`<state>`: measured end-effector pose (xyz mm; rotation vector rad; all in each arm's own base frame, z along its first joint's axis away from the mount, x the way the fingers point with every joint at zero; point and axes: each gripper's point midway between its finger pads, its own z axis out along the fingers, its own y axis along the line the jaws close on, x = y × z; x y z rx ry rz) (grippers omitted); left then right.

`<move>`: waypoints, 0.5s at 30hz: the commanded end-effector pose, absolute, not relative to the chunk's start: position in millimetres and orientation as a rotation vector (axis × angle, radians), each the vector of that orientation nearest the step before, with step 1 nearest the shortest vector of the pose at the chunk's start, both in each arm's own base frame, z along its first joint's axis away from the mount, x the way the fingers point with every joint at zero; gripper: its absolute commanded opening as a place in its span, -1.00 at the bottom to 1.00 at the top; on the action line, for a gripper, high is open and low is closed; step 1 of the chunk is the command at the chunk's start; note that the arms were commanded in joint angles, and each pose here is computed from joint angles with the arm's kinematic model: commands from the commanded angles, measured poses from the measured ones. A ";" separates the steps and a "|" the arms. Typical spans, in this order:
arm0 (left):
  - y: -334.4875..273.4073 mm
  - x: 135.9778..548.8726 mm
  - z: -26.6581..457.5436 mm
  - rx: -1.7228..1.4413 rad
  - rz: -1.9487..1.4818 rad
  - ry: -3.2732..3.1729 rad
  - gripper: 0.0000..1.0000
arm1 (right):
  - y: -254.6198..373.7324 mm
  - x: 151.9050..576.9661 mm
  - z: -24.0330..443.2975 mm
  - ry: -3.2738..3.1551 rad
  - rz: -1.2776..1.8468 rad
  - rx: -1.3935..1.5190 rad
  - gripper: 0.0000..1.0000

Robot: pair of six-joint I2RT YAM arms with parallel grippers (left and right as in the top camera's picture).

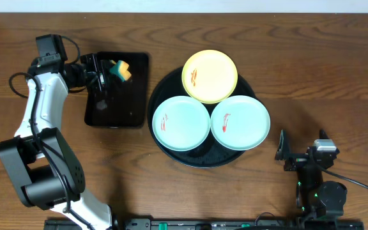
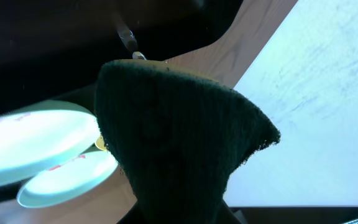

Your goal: Clean dirty plates on tray and stack at the side

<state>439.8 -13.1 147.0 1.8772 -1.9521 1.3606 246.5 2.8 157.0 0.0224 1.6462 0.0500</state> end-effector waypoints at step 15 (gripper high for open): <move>-5.6 443.5 163.0 1.967 1.380 -1.760 -0.85 | 0.0 246.4 156.2 1.647 0.050 0.040 0.98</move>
